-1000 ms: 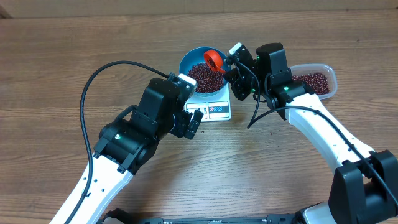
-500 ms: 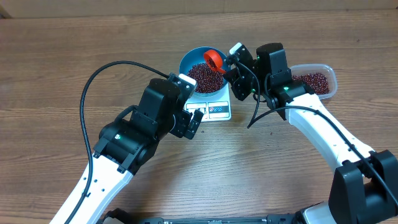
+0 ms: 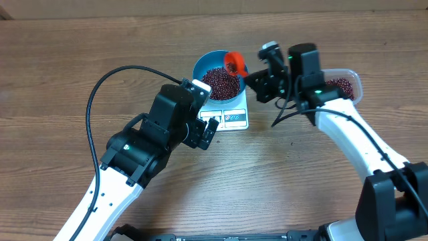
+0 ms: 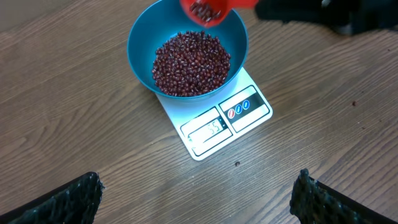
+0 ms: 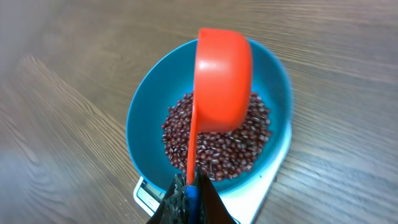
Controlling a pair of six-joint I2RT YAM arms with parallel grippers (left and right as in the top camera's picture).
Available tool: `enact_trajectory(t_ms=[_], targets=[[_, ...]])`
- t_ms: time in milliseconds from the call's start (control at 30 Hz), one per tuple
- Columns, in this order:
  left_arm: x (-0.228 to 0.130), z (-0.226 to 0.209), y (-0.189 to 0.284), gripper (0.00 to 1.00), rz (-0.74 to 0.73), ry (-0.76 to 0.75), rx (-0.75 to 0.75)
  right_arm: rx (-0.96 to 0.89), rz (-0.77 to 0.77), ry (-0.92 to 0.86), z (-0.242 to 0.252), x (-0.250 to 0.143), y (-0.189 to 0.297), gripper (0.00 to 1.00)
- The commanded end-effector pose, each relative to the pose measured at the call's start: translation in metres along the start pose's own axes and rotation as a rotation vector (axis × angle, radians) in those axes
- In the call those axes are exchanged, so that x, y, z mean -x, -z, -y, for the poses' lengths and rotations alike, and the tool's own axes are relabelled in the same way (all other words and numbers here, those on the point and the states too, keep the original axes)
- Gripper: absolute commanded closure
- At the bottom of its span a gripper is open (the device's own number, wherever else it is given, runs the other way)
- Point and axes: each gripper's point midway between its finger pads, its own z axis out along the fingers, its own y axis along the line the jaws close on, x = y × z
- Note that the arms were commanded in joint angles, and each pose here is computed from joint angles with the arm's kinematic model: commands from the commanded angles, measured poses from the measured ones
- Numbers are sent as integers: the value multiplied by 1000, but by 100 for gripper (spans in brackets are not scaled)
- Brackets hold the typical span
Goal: Scoop item into bowl and weigh 150g on scale
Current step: 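Move the red cup with the right gripper back to the tub, then dip the red cup briefly into the tub beans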
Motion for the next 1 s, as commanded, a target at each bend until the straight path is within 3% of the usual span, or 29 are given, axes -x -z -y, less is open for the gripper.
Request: enact_trajectory(t_ms=[0,333,467,733,967], targets=[[0,-1,-1,0,-2,13,2,37,85,-77,2,26,37,96],[0,-1,-1,0,-2,13,2,-181,164,-169,71,25,137,96],[0,-1,-1,0,-2,13,2,-347,153,-167,98,11,172,96],[0,-1,-1,0,-2,13,2,-569,-42,126,122,-19,198,96],[0,-1,-1,0,-2,13,2,-818,-168,174,153,-31,223,96]])
